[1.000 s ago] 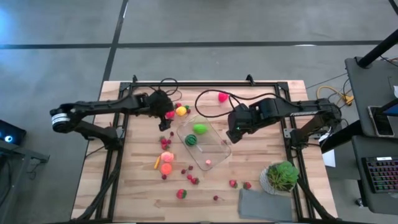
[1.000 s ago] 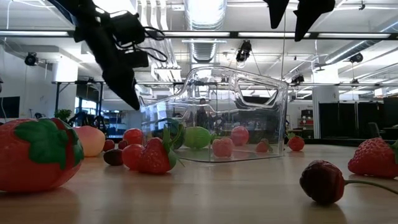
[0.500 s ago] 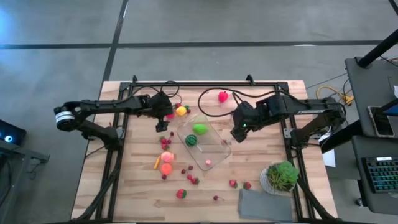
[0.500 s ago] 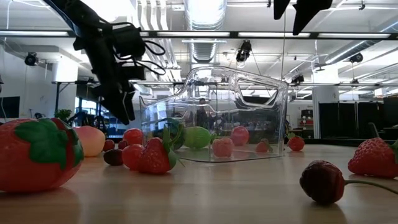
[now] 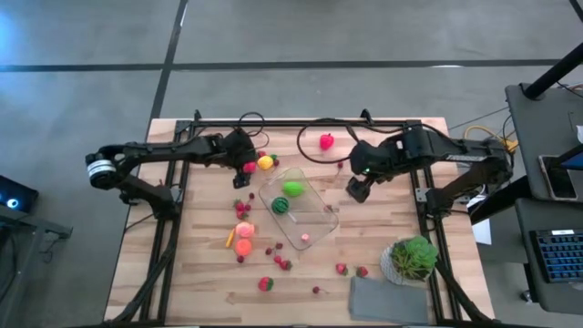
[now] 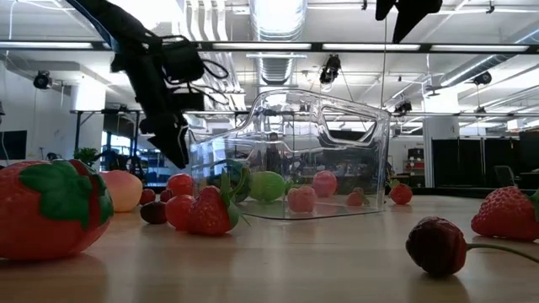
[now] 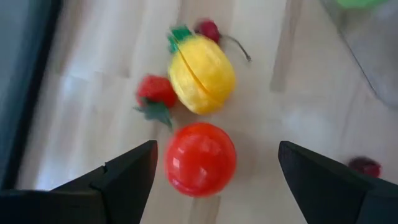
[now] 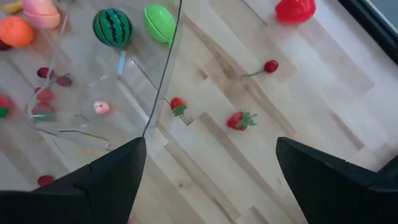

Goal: Pick and placing Produce into tupperware
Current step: Put the red tomato into the transparent bin, then put the red strawberry into the transparent bin

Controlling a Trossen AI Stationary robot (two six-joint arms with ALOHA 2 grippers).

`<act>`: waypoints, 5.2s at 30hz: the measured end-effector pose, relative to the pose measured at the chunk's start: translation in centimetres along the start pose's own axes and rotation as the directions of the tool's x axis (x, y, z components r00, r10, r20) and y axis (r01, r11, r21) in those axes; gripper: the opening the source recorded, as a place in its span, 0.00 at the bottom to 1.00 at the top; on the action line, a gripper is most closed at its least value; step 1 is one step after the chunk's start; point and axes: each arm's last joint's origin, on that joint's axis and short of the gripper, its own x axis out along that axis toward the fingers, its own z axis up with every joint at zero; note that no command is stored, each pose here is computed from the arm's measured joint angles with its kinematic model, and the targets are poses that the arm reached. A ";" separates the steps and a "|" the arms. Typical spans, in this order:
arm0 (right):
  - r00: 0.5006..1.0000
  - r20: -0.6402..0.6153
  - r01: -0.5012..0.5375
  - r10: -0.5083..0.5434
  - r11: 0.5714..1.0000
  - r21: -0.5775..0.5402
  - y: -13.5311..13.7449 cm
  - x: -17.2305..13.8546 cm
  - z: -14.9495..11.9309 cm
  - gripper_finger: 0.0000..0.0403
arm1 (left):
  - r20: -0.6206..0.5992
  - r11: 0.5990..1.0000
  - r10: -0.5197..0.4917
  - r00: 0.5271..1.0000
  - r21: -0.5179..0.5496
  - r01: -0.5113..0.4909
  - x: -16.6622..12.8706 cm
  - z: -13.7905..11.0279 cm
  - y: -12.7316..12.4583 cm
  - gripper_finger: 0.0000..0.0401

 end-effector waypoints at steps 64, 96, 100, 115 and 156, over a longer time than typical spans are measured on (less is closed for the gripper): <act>0.995 0.099 -0.003 -0.001 0.999 0.037 -0.6 -0.4 0.8 0.87 | 0.397 0.982 -0.162 0.903 -0.021 0.185 -9.8 4.7 -3.5 0.60; 0.996 0.081 -0.037 0.030 0.996 0.085 -0.2 0.4 0.7 0.87 | 0.308 0.887 -0.320 0.896 -0.233 0.398 -1.6 8.0 -8.8 0.69; 0.996 0.084 -0.036 0.032 0.998 0.044 -0.2 0.4 0.8 0.87 | 0.316 0.888 -0.296 0.901 -0.256 0.382 -1.5 8.1 -8.7 0.69; 0.999 0.045 -0.028 0.023 0.993 0.116 -0.2 0.8 0.4 0.87 | 0.434 0.944 -0.199 0.879 -0.158 0.291 -5.6 8.2 -7.3 0.69; 0.988 -0.142 0.134 -0.058 0.775 0.618 -7.4 22.2 -5.5 0.77 | 0.588 0.916 -0.043 0.808 -0.300 0.267 -13.7 4.2 -2.9 0.69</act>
